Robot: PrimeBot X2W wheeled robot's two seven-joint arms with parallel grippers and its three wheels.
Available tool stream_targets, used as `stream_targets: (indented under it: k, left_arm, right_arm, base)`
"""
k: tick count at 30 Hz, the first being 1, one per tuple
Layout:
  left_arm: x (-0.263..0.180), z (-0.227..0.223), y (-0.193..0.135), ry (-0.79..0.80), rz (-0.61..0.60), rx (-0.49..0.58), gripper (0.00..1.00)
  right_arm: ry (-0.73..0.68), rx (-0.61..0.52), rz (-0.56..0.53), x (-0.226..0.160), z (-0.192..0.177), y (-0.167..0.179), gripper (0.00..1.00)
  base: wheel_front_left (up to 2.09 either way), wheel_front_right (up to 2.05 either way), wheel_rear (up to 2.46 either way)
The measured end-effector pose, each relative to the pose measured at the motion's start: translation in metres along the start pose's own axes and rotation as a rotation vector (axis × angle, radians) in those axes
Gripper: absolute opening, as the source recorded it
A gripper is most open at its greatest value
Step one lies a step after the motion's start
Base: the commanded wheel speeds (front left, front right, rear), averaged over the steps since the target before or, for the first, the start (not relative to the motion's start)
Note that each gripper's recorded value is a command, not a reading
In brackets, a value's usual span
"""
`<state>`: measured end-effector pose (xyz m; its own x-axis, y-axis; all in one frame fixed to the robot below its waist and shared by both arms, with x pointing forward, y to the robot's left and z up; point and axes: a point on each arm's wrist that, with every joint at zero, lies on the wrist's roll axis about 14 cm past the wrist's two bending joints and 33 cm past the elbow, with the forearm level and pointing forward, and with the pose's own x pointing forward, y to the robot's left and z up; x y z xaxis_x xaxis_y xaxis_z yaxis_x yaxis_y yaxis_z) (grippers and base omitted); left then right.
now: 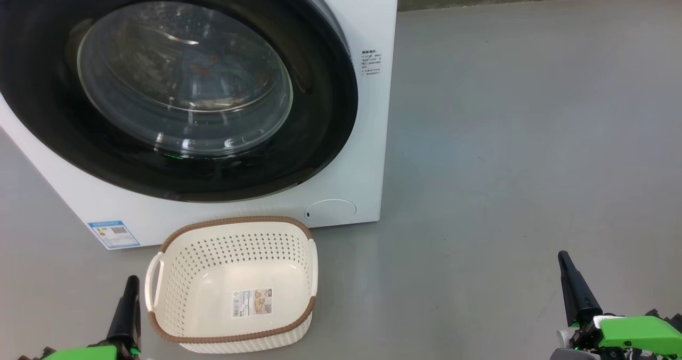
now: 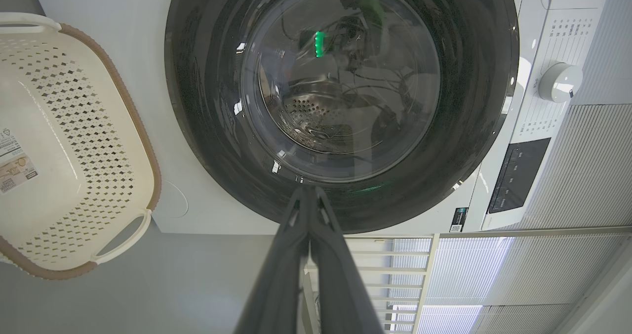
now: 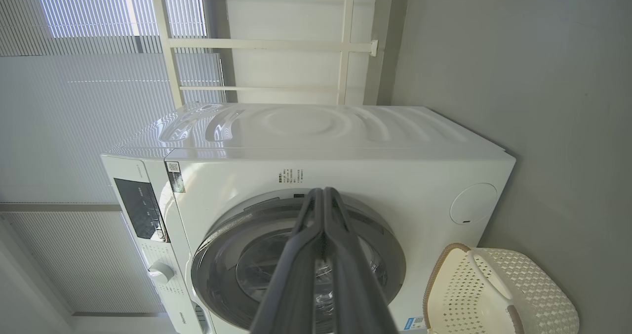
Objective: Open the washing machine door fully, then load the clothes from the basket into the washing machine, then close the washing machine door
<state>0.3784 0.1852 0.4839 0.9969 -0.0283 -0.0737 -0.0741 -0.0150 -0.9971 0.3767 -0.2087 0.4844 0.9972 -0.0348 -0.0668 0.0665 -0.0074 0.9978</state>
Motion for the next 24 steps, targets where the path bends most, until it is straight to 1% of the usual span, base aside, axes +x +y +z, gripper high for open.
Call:
stream_targets:
  k: [24]
  left_arm:
    - [0.0000,0.0000,0.0000,0.000,0.000,0.000,0.00]
  right_arm:
    - [0.000,0.000,0.000,0.0000,0.0000,0.0000,0.00]
  base:
    - [0.00,0.00,0.00]
